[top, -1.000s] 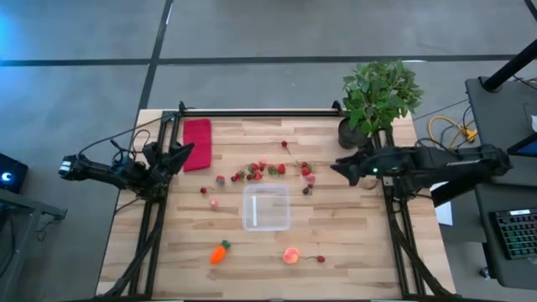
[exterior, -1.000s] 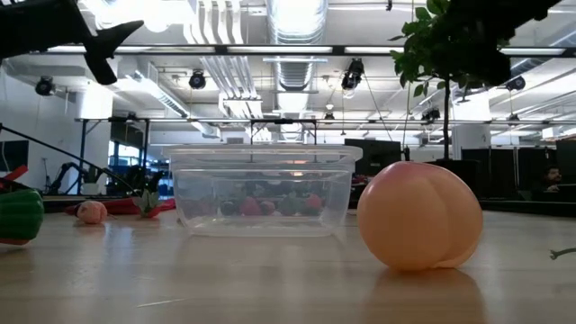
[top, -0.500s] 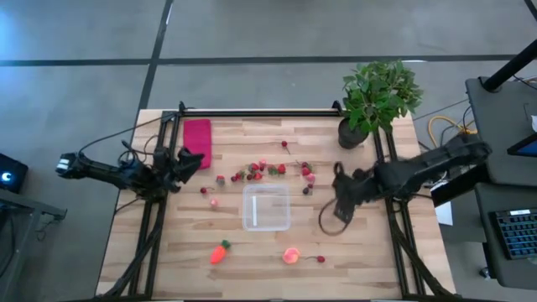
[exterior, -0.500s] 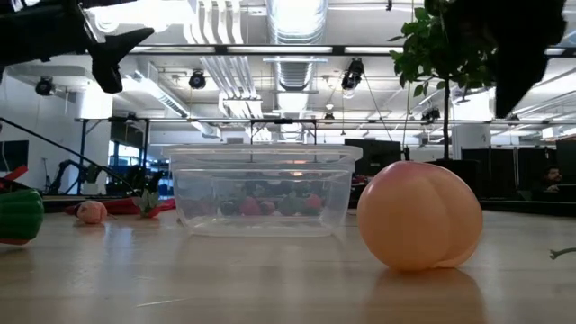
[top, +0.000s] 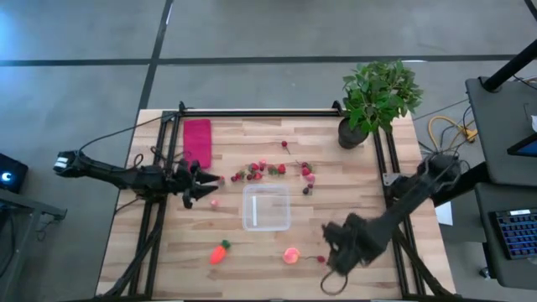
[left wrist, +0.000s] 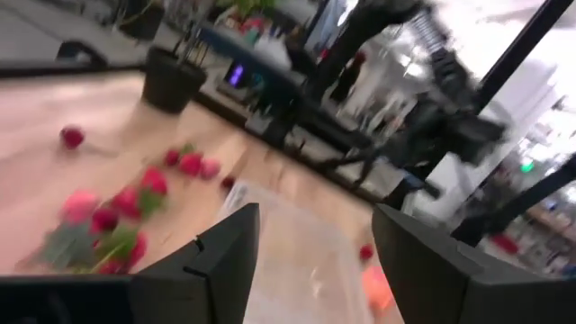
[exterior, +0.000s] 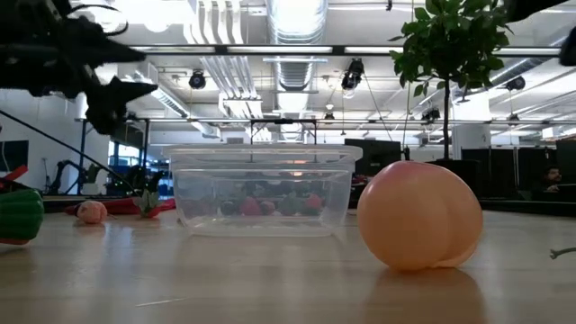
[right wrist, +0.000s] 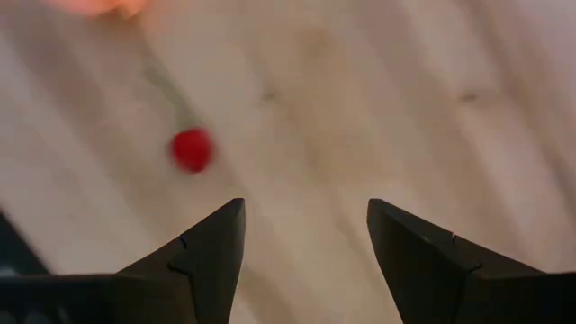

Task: Pick and placing Produce into tupperware
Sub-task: Put the red cherry into the transparent bin

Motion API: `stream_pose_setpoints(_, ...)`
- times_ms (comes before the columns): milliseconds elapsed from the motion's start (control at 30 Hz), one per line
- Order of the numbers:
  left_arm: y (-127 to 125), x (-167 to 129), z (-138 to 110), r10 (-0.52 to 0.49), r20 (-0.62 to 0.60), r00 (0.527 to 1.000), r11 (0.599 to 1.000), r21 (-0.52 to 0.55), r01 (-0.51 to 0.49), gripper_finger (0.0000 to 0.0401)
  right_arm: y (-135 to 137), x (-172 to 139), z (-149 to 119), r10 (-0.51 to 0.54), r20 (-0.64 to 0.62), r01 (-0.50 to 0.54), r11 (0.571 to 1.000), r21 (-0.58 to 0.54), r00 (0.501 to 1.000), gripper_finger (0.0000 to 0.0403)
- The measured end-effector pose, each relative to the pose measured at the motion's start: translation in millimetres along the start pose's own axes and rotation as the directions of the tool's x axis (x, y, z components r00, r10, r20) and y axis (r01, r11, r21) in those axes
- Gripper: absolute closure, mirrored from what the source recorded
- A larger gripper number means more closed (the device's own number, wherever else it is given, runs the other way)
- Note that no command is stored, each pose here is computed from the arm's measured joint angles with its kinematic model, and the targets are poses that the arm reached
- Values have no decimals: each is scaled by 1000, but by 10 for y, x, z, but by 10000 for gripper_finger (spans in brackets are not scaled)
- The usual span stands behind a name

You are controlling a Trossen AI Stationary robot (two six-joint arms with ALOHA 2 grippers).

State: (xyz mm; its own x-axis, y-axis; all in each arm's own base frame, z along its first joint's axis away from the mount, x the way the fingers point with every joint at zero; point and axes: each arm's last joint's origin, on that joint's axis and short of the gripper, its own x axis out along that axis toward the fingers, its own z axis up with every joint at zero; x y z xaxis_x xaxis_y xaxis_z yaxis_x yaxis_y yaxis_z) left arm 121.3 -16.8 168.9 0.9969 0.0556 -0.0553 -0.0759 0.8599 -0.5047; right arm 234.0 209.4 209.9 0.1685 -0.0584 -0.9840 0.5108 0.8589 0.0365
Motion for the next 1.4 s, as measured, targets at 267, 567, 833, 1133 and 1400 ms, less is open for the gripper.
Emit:
stream_pose_setpoints(267,57,9,-108,51,-111,992,998,42,-46,198,591,272,22,-18,-10,18,1000,0,1000,177)
stream_pose_setpoints(567,84,14,-155,80,-157,984,996,59,-72,198,826,531,43,-95,-31,98,988,120,995,177)
stream_pose_setpoints(833,87,18,-163,85,-164,983,995,62,-75,198,722,523,17,-203,-54,208,971,114,978,177)
stream_pose_setpoints(1133,88,18,-164,86,-165,983,995,63,-77,198,717,703,4,-246,-79,234,962,-139,966,177)
stream_pose_setpoints(1400,89,18,-166,87,-167,982,995,64,-77,198,743,581,92,-186,-134,175,980,-92,973,177)
